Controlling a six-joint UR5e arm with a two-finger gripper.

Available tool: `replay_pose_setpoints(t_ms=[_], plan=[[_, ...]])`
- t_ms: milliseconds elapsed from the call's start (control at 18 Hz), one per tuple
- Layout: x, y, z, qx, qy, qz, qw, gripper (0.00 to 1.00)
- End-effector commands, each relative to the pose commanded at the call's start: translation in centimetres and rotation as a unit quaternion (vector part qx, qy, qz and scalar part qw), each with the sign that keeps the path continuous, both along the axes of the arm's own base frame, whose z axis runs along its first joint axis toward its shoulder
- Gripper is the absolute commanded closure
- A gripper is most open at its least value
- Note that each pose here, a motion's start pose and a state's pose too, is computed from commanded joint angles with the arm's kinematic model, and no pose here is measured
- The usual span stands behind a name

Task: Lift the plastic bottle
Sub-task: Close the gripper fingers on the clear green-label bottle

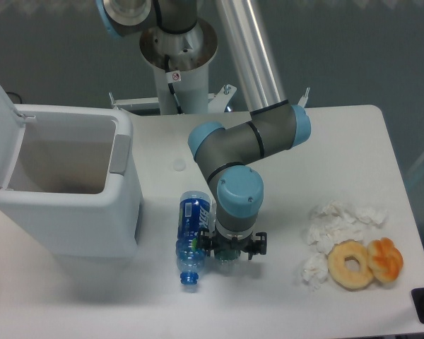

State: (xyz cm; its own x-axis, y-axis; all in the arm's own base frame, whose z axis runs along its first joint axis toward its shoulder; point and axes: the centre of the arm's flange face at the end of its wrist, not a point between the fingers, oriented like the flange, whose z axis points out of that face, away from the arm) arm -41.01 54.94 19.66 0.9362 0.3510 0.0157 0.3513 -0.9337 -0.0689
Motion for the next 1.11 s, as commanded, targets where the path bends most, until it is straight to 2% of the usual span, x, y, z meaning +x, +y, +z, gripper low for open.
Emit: replay_pose_setpoints(t_ms=[611,833,1111], plan=[[-0.45,0.1,-0.24,-0.008,0.009,-0.001,0.9999,0.04],[-0.39,0.08,-0.51,-0.012,0.01,-0.002,0.9999,0.12],[0.04,0.39,-0.31,-0.011,0.011,-0.008,0.9999,0.16]])
